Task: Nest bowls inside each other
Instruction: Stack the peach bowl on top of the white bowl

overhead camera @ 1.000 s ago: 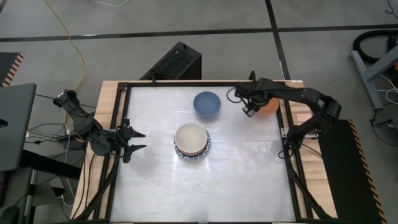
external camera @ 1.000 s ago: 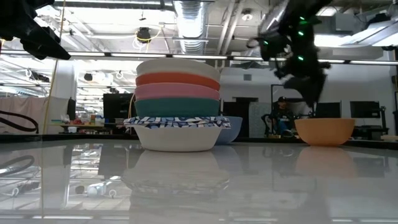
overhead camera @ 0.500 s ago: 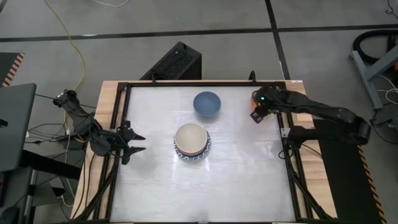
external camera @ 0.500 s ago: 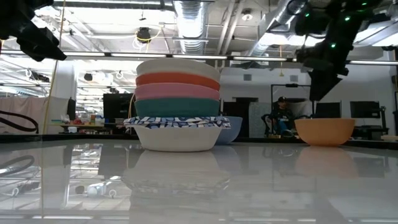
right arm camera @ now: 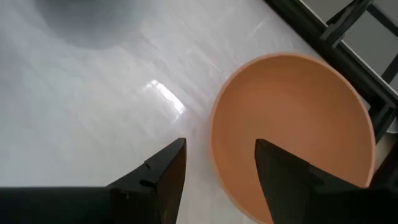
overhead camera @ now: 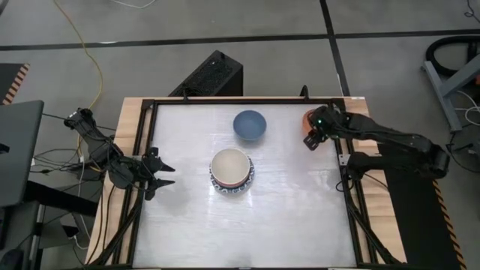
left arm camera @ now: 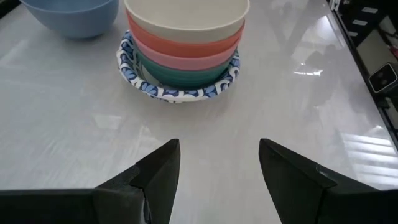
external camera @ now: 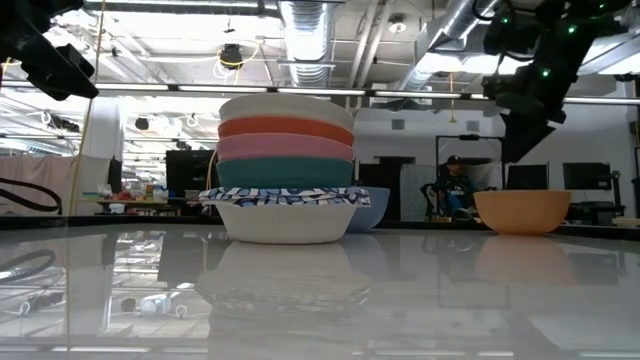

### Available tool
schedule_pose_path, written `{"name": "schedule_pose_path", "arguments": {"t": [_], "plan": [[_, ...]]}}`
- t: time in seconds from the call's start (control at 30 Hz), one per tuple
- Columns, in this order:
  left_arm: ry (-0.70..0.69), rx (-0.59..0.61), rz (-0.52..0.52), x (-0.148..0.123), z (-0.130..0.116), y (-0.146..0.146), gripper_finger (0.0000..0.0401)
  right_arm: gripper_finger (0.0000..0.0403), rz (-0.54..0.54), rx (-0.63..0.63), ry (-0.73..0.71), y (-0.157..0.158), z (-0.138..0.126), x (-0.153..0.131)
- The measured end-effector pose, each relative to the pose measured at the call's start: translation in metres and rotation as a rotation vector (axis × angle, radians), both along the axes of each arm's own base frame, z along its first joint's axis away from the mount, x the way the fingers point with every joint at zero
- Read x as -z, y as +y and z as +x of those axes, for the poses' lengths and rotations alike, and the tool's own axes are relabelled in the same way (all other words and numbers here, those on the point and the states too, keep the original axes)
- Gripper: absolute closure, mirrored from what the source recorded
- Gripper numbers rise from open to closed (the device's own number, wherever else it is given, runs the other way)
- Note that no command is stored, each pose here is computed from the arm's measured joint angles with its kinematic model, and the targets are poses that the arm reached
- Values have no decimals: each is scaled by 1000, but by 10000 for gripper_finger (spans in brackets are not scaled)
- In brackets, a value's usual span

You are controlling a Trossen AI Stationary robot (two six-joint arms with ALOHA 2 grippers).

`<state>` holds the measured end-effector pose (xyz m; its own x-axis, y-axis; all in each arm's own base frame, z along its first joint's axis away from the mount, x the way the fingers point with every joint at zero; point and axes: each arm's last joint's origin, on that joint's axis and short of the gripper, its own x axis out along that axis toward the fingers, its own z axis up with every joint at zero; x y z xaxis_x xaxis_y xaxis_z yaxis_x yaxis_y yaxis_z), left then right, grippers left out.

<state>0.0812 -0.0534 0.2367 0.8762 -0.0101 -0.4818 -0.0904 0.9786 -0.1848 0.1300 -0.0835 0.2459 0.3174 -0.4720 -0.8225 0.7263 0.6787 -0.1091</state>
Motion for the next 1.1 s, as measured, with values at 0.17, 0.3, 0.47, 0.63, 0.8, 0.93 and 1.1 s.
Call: {"name": "schedule_pose_path", "arguments": {"t": [0.17,0.3,0.47,0.63,0.8,0.93,1.1], "plan": [[1,1,-1,0,0,0,193,191,-12,1,22,-6,2,2],[1,2,-1,0,0,0,193,191,0,11,57,-14,8,9],[1,2,-1,0,0,0,193,191,23,-14,126,-23,20,22],[1,2,-1,0,0,0,193,191,60,-31,190,-29,28,36],[1,1,0,0,0,0,193,191,77,-44,234,-36,34,46],[1,2,0,0,0,0,193,192,93,-26,256,-44,36,54],[1,1,0,0,0,0,193,219,111,2,275,-52,37,63]]}}
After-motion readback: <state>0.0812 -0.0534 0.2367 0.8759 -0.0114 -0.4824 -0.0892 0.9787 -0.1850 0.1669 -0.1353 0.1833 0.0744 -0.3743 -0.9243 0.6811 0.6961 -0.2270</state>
